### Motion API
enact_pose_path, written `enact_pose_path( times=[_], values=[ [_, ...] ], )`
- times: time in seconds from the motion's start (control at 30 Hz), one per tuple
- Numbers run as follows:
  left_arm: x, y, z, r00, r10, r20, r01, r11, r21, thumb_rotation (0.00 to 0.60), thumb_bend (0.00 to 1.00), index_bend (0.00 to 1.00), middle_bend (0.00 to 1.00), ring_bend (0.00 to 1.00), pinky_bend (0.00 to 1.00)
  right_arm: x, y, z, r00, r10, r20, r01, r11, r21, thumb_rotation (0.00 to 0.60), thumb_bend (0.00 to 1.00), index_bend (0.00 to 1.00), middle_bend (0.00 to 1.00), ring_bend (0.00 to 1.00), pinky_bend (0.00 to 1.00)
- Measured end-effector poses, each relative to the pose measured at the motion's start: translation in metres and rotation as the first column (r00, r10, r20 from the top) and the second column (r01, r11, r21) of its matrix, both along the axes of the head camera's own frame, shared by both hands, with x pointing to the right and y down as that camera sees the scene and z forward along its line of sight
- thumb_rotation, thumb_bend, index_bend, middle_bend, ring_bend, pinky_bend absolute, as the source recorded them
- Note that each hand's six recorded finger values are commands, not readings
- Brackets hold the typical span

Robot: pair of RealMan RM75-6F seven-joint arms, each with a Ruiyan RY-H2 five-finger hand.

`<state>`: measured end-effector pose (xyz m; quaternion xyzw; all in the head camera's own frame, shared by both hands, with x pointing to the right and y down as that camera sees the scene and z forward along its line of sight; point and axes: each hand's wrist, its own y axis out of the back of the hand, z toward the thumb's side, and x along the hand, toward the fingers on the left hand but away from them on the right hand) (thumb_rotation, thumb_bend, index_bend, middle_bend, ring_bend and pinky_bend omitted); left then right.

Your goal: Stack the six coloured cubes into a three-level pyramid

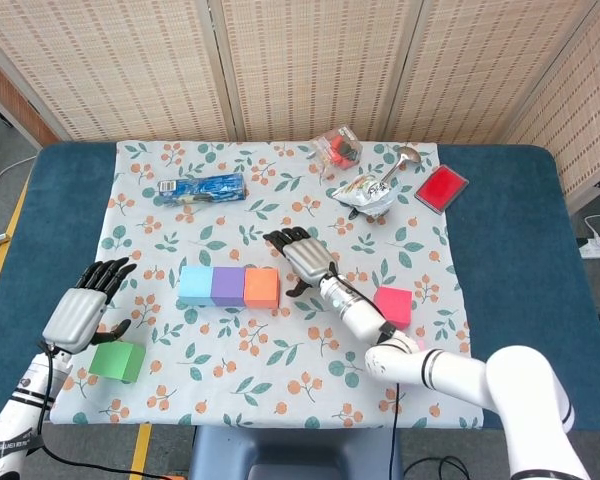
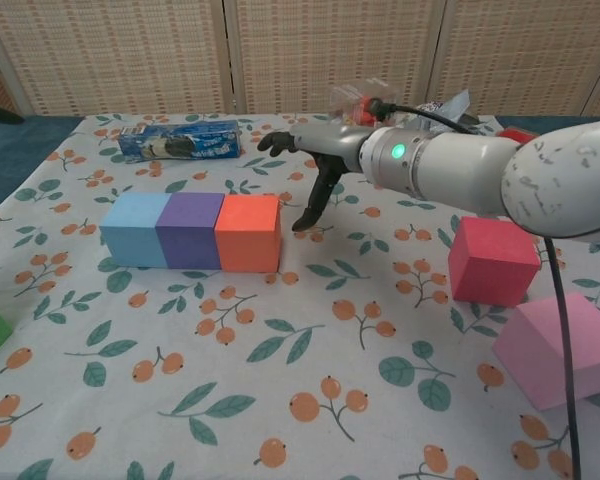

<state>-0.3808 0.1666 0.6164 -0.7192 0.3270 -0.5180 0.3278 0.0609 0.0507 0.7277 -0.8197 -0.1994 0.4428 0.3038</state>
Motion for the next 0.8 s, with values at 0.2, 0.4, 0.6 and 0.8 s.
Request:
enact_pose_path(
  times=[0.2, 0.4, 0.6, 0.8],
  values=[
    [0.004, 0.000, 0.000, 1.000, 0.007, -0.002, -0.007, 1.000, -0.001, 0.600, 0.33, 0.07, 0.02, 0.00, 0.05, 0.004, 0.014, -0.022, 0.999, -0.034, 0.040, 0.036, 0.999, -0.035, 0.600, 0.00, 0.00, 0.00, 0.00, 0.00],
    [0.004, 0.000, -0.001, 1.000, 0.006, -0.003, -0.006, 1.000, -0.002, 0.600, 0.33, 0.07, 0.02, 0.00, 0.05, -0.005, 0.020, -0.021, 0.998, -0.043, 0.055, 0.046, 0.998, -0.047, 0.600, 0.00, 0.00, 0.00, 0.00, 0.00],
    [0.001, 0.000, -0.001, 1.000, -0.003, -0.005, 0.003, 1.000, -0.002, 0.600, 0.33, 0.07, 0.02, 0.00, 0.05, -0.022, 0.023, -0.005, 0.998, -0.033, 0.058, 0.035, 0.998, -0.047, 0.600, 0.00, 0.00, 0.00, 0.00, 0.00],
    [-0.004, 0.001, 0.000, 1.000, -0.013, -0.007, 0.013, 1.000, -0.008, 0.600, 0.33, 0.07, 0.02, 0.00, 0.05, -0.037, 0.025, 0.008, 0.998, -0.028, 0.057, 0.030, 0.999, -0.035, 0.600, 0.00, 0.00, 0.00, 0.00, 0.00]
  ],
)
